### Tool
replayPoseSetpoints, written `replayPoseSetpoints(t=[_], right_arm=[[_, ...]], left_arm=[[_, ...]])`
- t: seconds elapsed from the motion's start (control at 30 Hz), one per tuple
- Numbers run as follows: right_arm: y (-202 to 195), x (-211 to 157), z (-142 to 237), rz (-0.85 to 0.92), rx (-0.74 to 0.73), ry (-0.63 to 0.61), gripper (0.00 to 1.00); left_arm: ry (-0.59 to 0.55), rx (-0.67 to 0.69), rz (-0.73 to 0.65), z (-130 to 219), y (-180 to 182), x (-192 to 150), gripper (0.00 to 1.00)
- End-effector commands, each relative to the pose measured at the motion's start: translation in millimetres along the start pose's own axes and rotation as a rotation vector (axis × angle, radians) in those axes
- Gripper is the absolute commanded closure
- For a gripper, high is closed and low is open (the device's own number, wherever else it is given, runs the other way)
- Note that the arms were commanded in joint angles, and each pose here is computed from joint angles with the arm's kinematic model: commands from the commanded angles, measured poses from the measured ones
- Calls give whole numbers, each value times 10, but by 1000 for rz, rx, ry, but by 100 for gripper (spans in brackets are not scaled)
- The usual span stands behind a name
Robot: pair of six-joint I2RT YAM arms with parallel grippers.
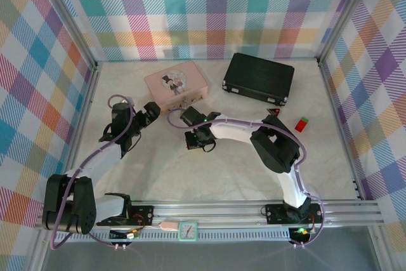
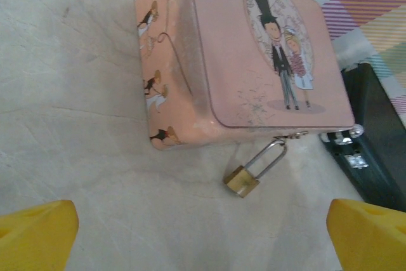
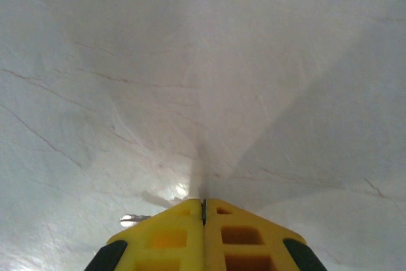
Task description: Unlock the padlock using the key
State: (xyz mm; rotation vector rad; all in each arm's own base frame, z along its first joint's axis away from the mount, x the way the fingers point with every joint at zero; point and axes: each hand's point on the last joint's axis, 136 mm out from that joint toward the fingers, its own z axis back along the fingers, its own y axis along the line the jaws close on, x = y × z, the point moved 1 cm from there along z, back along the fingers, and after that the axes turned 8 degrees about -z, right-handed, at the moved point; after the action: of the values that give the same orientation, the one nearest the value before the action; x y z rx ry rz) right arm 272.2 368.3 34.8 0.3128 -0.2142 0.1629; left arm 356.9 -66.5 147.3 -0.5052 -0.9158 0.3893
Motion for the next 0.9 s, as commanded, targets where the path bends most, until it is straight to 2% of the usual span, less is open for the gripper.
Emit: replayPoseSetpoints(t=[0.0,0.2,0.37,0.43,0.5,0.63,0.67,0.73,0.87], right_arm=[[-30,79,312,-50,44,-84,100],[-251,202,738,-179,137,-199,100],[-440,343,995,-312,224,-291,100],[-471,415,1096,-344,271,-323,100],[-482,484,1185,-356,321,-344,100],[-488,578,1317,-327,385,-392,100],[-496,583,1329,-315,384,-402,100],[-495,601,1358,-292,402,-418,100],[-489,633,1387,-257,424,-450,100]], left_arm=[[2,-125,73,37,-284,-52,1],[10,-222,180,42,-657,-280,1],[35,-331,135,19,-1201,-551,4],[58,-368,166,-52,-1326,-659,5],[88,-418,257,-150,-1421,-756,5],[179,-499,619,-408,-1597,-892,3],[190,-533,674,-450,-1669,-911,0],[226,-586,816,-550,-1789,-976,0],[312,-602,961,-729,-1927,-1226,2]])
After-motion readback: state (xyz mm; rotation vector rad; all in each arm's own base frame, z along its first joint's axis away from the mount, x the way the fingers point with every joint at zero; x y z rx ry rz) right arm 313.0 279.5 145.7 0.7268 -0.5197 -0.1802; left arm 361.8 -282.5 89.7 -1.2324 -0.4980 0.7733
